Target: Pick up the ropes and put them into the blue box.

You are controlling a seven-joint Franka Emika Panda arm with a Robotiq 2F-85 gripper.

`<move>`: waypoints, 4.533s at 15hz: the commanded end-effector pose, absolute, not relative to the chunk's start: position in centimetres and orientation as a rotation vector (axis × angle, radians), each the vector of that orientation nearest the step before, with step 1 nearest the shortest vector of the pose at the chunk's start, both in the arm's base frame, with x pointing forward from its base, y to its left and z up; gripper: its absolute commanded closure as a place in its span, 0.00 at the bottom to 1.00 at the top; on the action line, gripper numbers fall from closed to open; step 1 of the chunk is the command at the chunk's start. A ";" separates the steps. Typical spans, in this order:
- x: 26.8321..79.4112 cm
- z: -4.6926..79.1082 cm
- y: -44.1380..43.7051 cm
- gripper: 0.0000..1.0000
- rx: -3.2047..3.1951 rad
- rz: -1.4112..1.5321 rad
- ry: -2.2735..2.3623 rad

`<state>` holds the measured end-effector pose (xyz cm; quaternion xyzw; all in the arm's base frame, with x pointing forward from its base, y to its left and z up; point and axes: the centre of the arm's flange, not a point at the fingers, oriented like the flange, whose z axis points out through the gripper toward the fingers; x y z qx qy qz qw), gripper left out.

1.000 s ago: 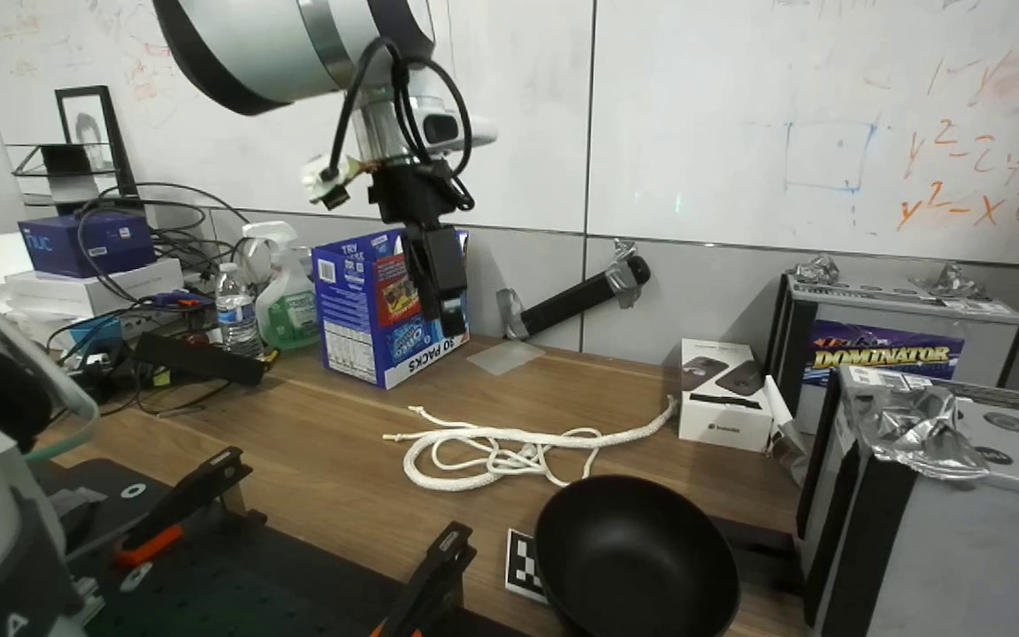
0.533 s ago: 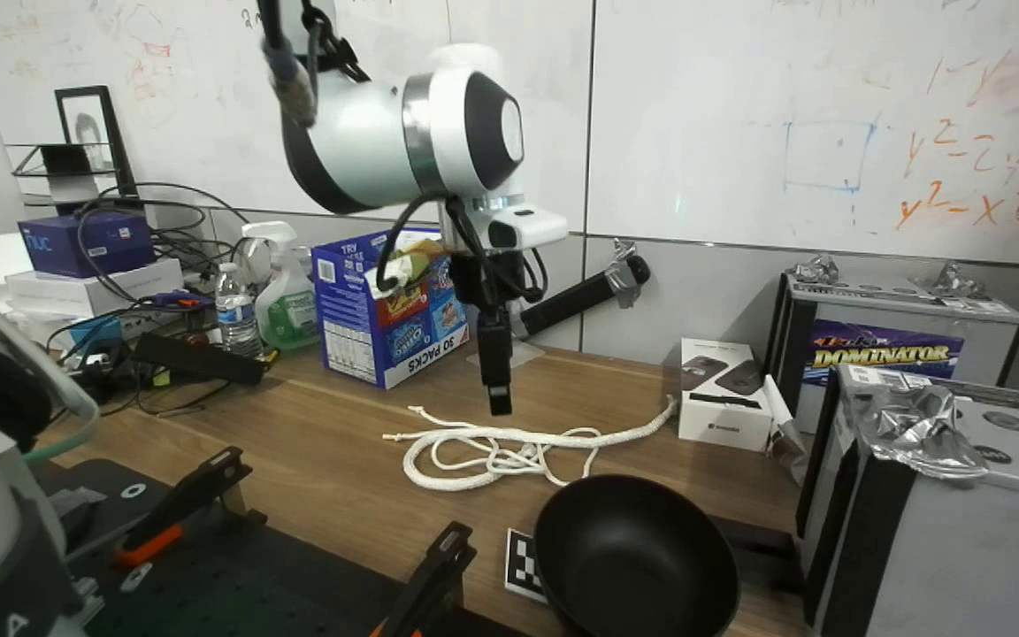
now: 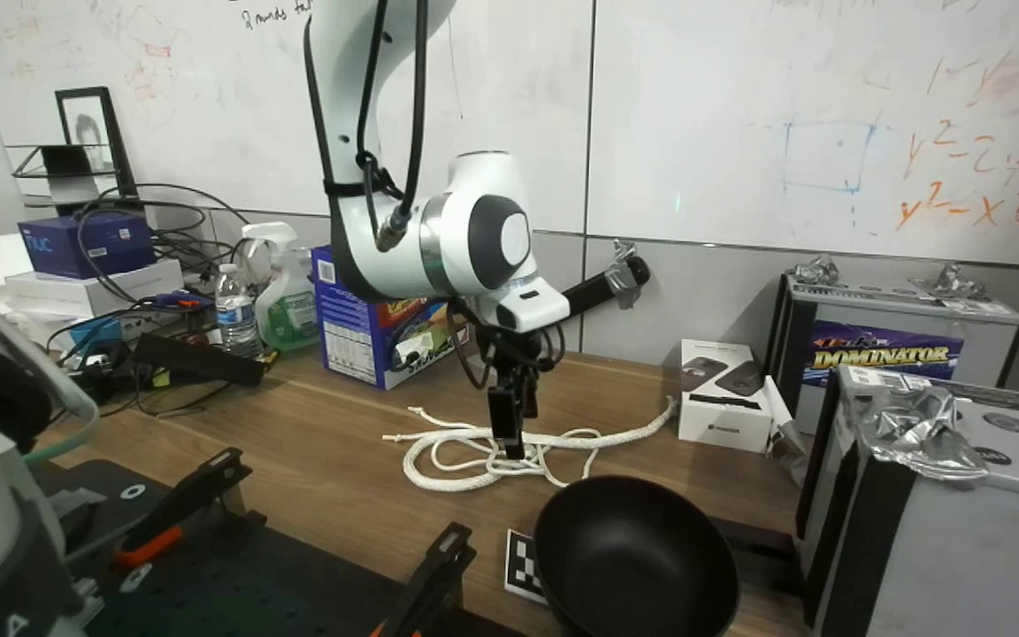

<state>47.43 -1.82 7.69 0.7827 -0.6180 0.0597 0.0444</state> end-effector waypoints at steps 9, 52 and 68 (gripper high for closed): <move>47.5 4.8 0.5 0.00 2.479 0.163 -1.740; 47.5 4.3 -1.1 0.85 2.782 0.193 -1.385; 52.3 26.9 0.4 0.85 3.027 0.287 -1.072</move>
